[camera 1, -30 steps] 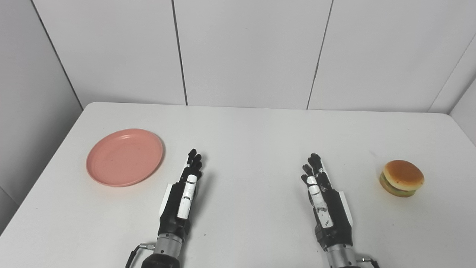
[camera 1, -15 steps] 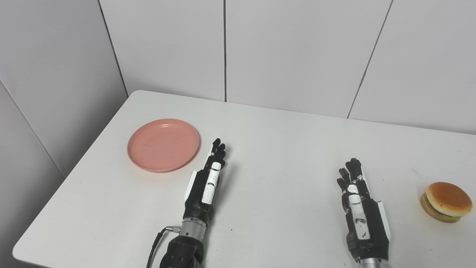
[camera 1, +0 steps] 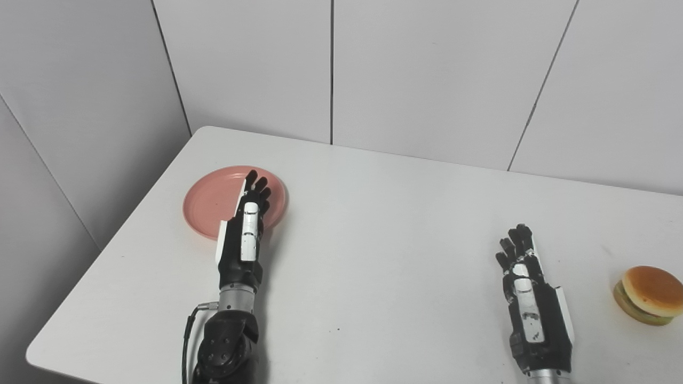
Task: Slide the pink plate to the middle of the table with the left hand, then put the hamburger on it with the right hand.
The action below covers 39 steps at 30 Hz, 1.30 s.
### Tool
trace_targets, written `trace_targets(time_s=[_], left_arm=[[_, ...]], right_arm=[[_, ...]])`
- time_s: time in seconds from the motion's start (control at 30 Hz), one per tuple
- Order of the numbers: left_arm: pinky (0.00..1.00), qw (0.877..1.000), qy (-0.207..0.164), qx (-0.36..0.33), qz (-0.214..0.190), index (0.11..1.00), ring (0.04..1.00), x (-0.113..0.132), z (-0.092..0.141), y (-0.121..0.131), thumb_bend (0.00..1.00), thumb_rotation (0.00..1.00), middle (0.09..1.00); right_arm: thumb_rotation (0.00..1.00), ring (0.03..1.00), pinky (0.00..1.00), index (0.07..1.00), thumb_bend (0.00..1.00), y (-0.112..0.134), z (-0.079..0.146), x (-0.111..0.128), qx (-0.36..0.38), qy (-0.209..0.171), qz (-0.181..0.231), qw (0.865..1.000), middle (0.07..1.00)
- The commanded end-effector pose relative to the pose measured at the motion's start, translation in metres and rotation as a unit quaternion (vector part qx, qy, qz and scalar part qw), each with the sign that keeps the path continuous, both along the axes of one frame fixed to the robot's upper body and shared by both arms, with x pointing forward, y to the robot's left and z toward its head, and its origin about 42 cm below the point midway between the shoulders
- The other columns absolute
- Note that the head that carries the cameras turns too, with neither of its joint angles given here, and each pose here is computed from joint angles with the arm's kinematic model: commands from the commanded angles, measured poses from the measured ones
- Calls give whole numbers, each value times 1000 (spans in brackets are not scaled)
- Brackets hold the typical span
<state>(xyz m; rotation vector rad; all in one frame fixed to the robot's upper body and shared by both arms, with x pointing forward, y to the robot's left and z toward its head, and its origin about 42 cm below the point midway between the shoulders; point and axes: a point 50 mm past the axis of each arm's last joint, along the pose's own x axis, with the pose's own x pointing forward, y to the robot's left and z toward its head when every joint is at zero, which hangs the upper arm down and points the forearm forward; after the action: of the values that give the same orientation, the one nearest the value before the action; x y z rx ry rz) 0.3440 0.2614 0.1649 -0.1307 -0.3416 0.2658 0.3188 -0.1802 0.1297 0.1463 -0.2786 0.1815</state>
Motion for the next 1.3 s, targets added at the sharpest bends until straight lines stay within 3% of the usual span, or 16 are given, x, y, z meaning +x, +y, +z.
trace_targets(time_s=[0.0, 0.3, 0.47, 0.7, 1.0, 1.27], left_arm=[[936, 999, -48, 15, 19, 892, 913, 7, 20, 15, 675, 1000, 898], [942, 993, -57, 6, 107, 820, 864, 18, 24, 80, 709, 1000, 838], [891, 987, -68, 12, 142, 800, 825, 15, 30, 95, 702, 1000, 809], [838, 983, -92, 14, 159, 792, 808, 10, 41, 103, 714, 1000, 799], [834, 974, -62, 11, 217, 789, 787, 21, 31, 141, 745, 1000, 782], [822, 976, -23, 18, 216, 812, 801, 39, 13, 156, 706, 1000, 800]], right_arm=[[802, 995, 1000, 992, 516, -23, -56, -27, -18, 85, -17, 996, 1000], [780, 996, 1000, 981, 536, -22, -56, -26, -14, 89, -19, 996, 1000], [772, 996, 1000, 987, 551, -22, -57, -25, -16, 91, -17, 996, 1000], [771, 994, 1000, 985, 521, -22, -58, -25, -22, 90, -17, 996, 1000], [746, 987, 997, 977, 526, -24, -57, -27, -14, 94, -13, 995, 995], [741, 991, 1000, 980, 523, -25, -57, -27, -14, 93, -12, 995, 997]])
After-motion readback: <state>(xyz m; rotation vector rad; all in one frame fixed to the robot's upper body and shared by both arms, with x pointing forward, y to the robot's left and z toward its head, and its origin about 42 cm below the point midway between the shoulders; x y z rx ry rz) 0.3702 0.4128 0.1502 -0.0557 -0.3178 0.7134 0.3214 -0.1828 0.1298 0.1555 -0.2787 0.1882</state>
